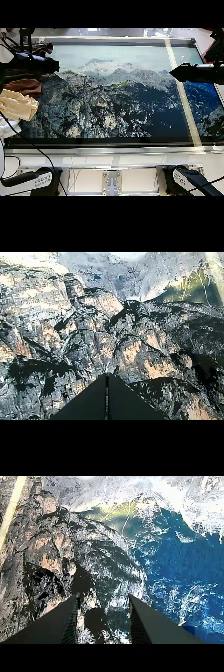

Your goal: Fold the shirts.

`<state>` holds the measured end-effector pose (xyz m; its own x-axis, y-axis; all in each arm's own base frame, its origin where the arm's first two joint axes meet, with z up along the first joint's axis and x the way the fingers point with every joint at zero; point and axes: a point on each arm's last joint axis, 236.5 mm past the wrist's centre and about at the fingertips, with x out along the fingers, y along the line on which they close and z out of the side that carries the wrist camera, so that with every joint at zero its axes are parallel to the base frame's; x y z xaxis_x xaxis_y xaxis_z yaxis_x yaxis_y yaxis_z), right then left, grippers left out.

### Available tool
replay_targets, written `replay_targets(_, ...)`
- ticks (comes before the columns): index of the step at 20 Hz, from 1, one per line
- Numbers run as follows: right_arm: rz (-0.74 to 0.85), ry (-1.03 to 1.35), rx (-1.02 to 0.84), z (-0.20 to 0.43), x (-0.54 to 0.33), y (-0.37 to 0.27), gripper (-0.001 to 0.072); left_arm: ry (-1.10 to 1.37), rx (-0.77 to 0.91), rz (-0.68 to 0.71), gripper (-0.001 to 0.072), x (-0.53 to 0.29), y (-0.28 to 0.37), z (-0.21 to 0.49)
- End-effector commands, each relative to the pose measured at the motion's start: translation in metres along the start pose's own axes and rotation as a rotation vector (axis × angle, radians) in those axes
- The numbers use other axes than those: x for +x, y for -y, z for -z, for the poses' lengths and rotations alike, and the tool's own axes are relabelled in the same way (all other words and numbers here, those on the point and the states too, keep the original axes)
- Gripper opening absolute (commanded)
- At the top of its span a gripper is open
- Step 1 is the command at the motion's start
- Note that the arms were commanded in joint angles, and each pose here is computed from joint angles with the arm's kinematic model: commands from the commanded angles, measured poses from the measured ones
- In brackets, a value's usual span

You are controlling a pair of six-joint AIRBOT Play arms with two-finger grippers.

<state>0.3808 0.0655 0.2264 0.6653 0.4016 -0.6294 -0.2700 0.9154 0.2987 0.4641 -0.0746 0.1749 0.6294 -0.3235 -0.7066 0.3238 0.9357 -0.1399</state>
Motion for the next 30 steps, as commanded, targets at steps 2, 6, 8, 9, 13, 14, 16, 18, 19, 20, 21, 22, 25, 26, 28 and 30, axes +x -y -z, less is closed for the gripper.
replay_targets(2,-0.001,0.000,0.000,-0.0002,0.0000,-0.0004,0.0342,-0.001,-0.001,0.000,0.0017,0.0002,-0.0002,0.0003)
replay_targets(6,-0.001,0.000,0.000,-0.0002,0.0000,-0.0004,0.0342,-0.001,-0.001,0.000,0.0017,0.0002,-0.0002,0.0002)
replay_targets(8,-0.001,0.000,0.000,-0.0001,0.0000,-0.0004,0.0342,-0.001,-0.001,0.000,0.0017,0.0002,-0.0002,0.0002)
replay_targets(9,-0.001,0.000,0.000,-0.0002,0.0000,-0.0004,0.0342,-0.001,-0.001,0.000,0.0017,0.0002,-0.0002,0.0002)
replay_targets(13,-0.001,0.000,0.000,-0.0002,0.0000,-0.0004,0.0342,-0.001,-0.001,0.000,0.0017,0.0002,-0.0002,0.0002)
replay_targets(14,-0.001,0.000,0.000,-0.0002,0.0000,-0.0004,0.0342,-0.001,0.000,0.000,0.0017,0.0002,-0.0002,0.0003)
replay_targets(16,-0.001,0.000,0.000,-0.0002,0.0000,-0.0004,0.0342,-0.001,-0.001,0.000,0.0017,0.0002,-0.0002,0.0002)
replay_targets(18,-0.001,0.000,0.000,-0.0002,0.0000,-0.0004,0.0342,-0.001,-0.001,0.000,0.0017,0.0002,-0.0002,0.0002)
replay_targets(19,-0.001,0.000,0.000,-0.0002,0.0000,-0.0004,0.0342,-0.001,-0.001,0.000,0.0017,0.0002,-0.0002,0.0002)
replay_targets(20,-0.001,0.000,0.000,-0.0002,0.0000,-0.0004,0.0342,-0.001,-0.001,0.000,0.0017,0.0002,-0.0002,0.0003)
replay_targets(21,-0.001,0.000,0.000,-0.0002,0.0000,-0.0004,0.0342,-0.001,0.000,0.000,0.0017,0.0002,-0.0002,0.0002)
replay_targets(22,-0.001,0.000,0.000,-0.0002,0.0000,-0.0004,0.0342,-0.001,-0.001,0.000,0.0017,0.0002,-0.0002,0.0003)
replay_targets(25,-0.001,0.000,0.000,-0.0002,0.0000,-0.0004,0.0342,-0.001,-0.001,0.000,0.0017,0.0002,-0.0002,0.0002)
replay_targets(26,-0.001,0.000,0.000,-0.0002,0.0000,-0.0004,0.0342,-0.001,0.000,0.000,0.0017,0.0002,-0.0002,0.0002)
replay_targets(28,-0.001,0.001,0.000,-0.0003,0.0000,-0.0004,0.0342,-0.001,0.000,0.000,0.0017,0.0002,-0.0002,0.0002)
replay_targets(30,0.005,0.022,0.000,-0.0053,-0.0001,0.0009,0.0342,0.000,-0.001,0.001,0.0017,0.0003,0.0001,0.0001)
